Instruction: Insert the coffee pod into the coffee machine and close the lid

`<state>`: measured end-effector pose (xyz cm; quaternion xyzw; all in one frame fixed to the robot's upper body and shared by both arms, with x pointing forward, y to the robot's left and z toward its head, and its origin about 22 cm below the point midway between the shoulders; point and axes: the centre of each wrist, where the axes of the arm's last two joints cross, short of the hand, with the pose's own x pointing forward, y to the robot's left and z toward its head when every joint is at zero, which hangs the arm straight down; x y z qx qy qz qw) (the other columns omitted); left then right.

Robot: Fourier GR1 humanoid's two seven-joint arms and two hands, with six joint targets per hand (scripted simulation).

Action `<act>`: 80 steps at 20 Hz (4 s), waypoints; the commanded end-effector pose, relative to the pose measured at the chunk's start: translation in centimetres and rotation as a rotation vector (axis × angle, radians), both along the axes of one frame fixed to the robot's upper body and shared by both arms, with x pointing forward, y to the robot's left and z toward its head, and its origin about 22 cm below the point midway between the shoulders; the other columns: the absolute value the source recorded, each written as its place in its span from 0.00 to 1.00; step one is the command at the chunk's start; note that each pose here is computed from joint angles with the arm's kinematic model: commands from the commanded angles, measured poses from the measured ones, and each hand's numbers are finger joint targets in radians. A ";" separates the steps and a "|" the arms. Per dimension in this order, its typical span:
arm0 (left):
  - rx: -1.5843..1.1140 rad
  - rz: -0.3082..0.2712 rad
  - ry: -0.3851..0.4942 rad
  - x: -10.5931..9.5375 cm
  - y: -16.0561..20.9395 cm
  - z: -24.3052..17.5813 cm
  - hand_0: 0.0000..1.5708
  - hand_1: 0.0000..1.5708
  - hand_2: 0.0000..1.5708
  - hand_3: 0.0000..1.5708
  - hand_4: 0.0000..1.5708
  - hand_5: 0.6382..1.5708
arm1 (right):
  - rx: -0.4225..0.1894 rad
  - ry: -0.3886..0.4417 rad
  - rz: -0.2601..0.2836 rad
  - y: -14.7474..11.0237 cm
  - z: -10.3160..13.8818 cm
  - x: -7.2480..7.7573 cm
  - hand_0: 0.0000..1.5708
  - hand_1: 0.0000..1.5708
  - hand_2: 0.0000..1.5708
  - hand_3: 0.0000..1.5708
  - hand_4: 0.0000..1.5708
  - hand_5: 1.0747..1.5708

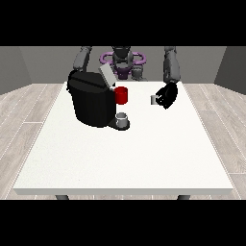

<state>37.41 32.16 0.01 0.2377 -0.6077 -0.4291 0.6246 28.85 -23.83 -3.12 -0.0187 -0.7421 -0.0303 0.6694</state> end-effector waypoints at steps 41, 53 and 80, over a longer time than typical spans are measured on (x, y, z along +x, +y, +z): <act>-0.266 0.026 -0.163 7.6 -9.1 18.1 0.94 0.94 0.94 0.86 0.41 1.00 | -0.033 -0.111 0.147 -1.4 1.5 3.0 0.00 0.00 0.00 0.00 0.00 1.00; -0.315 0.051 -0.171 8.3 -8.3 22.2 0.92 0.92 0.94 0.88 0.38 1.00 | -0.018 -0.064 0.159 -3.5 0.6 3.6 0.00 0.00 0.00 0.00 0.11 1.00; -0.422 -0.081 -0.239 8.0 -9.5 18.4 0.00 0.00 0.00 0.00 0.00 1.00 | 0.023 -0.084 0.137 -5.4 0.6 4.6 0.00 0.00 0.00 0.00 0.14 1.00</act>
